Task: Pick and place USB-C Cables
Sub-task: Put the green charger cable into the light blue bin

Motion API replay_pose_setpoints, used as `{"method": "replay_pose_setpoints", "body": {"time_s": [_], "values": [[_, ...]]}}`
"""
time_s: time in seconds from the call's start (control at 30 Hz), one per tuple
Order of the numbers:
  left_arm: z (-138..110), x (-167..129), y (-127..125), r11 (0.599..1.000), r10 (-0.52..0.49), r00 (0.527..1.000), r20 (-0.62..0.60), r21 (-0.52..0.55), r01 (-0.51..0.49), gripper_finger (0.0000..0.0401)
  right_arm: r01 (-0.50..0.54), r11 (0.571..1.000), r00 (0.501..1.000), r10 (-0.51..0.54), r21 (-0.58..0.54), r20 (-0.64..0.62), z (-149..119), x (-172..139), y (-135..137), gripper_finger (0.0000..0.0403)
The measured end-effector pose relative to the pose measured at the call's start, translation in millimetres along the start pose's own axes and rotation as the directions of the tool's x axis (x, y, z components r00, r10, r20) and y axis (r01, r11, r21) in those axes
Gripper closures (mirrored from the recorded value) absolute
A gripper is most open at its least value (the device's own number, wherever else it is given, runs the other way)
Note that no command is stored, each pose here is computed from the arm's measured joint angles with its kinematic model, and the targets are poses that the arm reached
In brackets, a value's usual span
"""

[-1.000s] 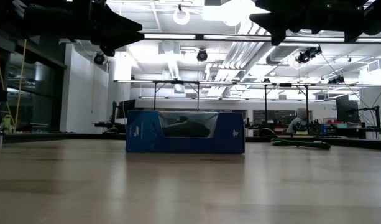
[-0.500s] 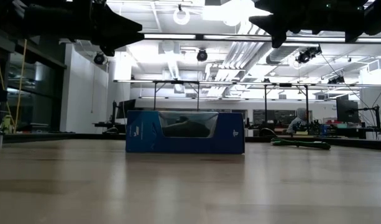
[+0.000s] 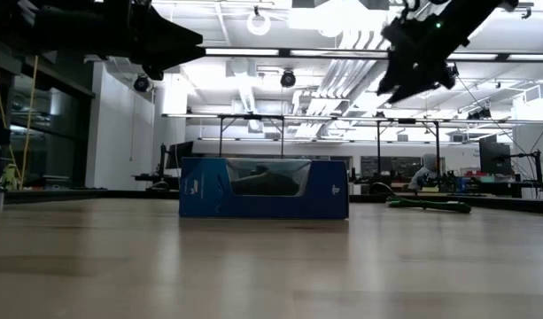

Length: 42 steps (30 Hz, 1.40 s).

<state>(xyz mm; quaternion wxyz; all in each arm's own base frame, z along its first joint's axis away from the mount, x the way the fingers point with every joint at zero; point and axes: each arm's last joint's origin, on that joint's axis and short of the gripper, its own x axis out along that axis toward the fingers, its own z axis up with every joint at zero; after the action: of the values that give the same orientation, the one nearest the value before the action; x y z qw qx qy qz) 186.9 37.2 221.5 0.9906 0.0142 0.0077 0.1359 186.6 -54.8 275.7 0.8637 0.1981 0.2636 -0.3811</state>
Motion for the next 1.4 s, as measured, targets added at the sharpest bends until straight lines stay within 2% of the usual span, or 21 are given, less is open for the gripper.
{"method": "replay_pose_setpoints", "body": {"time_s": [0.17,0.33,0.6,0.87,1.0,1.17,1.4], "values": [[0.1,0.0,0.0,1.0,0.0,1.0,0.001,-0.003,0.0,0.0231,0.159,0.987,0.973,-0.161,-0.025,-0.166,4.3,9.5,-5.7,0.0226],[0.1,0.0,0.0,0.999,0.0,1.0,0.001,-0.036,0.0,0.0231,0.175,0.984,0.928,-0.18,-0.045,-0.326,-2.1,32.8,-8.9,0.0226],[-0.1,0.0,0.0,0.999,0.0,1.0,-0.001,-0.044,0.0,0.0231,0.258,0.956,0.808,-0.291,-0.137,-0.512,-18.2,71.8,-18.2,0.0226],[-0.3,0.0,-0.1,0.999,0.0,1.0,-0.003,-0.044,0.0,0.0231,0.288,0.945,0.695,-0.32,-0.158,-0.644,-31.5,109.5,-33.4,0.0226],[-0.3,0.0,-0.2,0.999,-0.001,1.0,-0.003,-0.044,0.001,0.0231,0.283,0.945,0.654,-0.317,-0.166,-0.687,-37.5,125.7,-41.1,0.0226],[-0.3,0.0,-0.2,0.999,-0.001,1.0,-0.003,-0.044,0.001,0.0231,0.232,0.963,0.635,-0.255,-0.135,-0.73,-42.6,141.3,-46.4,0.0226],[-0.3,0.0,-0.2,0.999,-0.001,1.0,-0.003,-0.044,0.001,0.0231,0.253,0.959,0.607,-0.257,-0.125,-0.752,-46.7,152.3,-56.0,0.0226]]}}
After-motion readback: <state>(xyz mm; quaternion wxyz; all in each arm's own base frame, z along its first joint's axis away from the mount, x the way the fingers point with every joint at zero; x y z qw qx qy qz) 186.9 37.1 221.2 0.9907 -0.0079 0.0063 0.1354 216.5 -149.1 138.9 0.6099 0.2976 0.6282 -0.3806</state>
